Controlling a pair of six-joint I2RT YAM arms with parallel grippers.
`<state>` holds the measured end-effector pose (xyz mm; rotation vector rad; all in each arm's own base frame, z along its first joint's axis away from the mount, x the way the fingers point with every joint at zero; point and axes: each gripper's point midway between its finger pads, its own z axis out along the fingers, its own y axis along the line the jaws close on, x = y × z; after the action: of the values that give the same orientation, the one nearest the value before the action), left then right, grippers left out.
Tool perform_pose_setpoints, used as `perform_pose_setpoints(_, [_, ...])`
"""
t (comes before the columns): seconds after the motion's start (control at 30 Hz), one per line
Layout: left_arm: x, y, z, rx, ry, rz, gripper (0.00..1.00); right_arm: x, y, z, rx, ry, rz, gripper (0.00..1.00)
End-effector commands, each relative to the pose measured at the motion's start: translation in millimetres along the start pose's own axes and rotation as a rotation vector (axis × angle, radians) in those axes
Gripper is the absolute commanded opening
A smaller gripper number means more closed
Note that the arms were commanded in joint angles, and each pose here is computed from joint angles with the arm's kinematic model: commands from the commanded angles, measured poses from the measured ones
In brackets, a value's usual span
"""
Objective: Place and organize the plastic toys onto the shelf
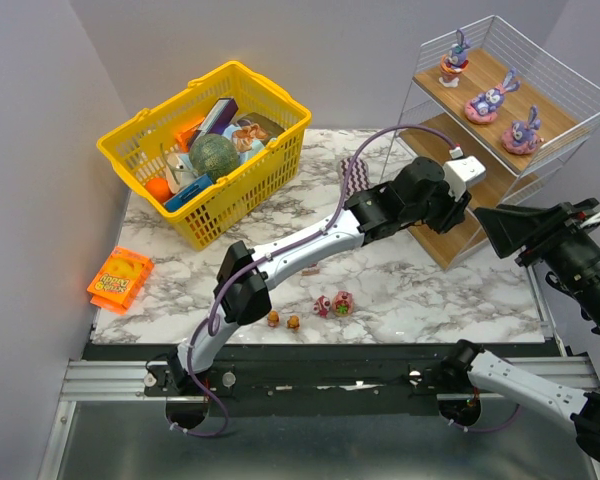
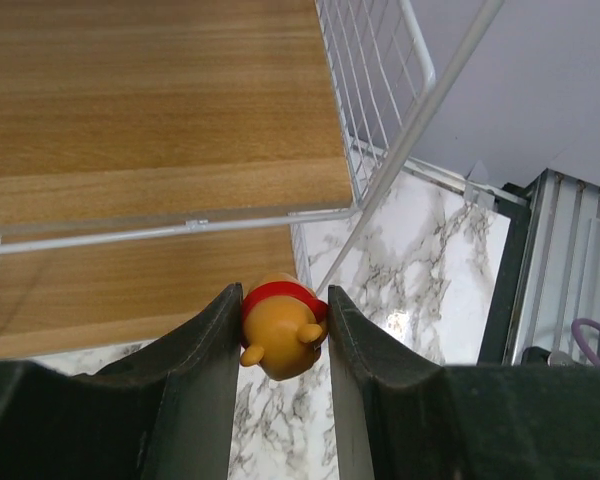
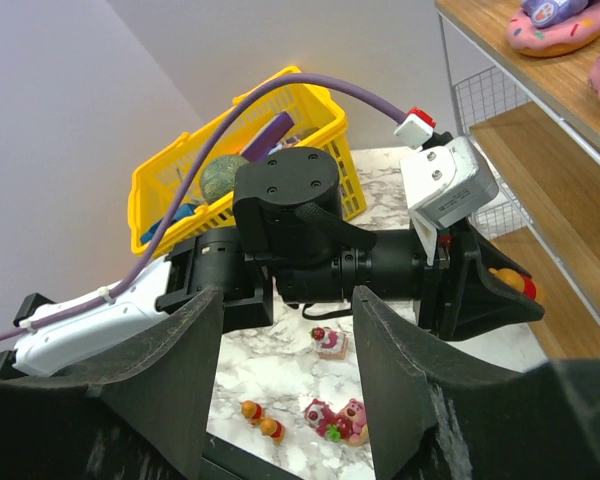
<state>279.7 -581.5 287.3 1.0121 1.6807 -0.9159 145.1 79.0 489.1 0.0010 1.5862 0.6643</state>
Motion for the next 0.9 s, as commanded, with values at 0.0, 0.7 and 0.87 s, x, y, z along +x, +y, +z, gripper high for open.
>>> perform_pose_setpoints(0.0, [-42, -4, 2, 0.012, -0.152, 0.040, 0.00, 3, 3, -6, -0.032, 0.017, -0.018, 0.62])
perform_pose_setpoints(0.7, [-36, 1, 35, 0.030, -0.193, 0.039, 0.00, 5, -9, -18, 0.001, 0.003, 0.002, 0.63])
perform_pose_setpoints(0.87, [-36, 4, 40, 0.023, -0.210, 0.048, 0.02, 7, -11, -18, 0.008, 0.004, -0.005, 0.63])
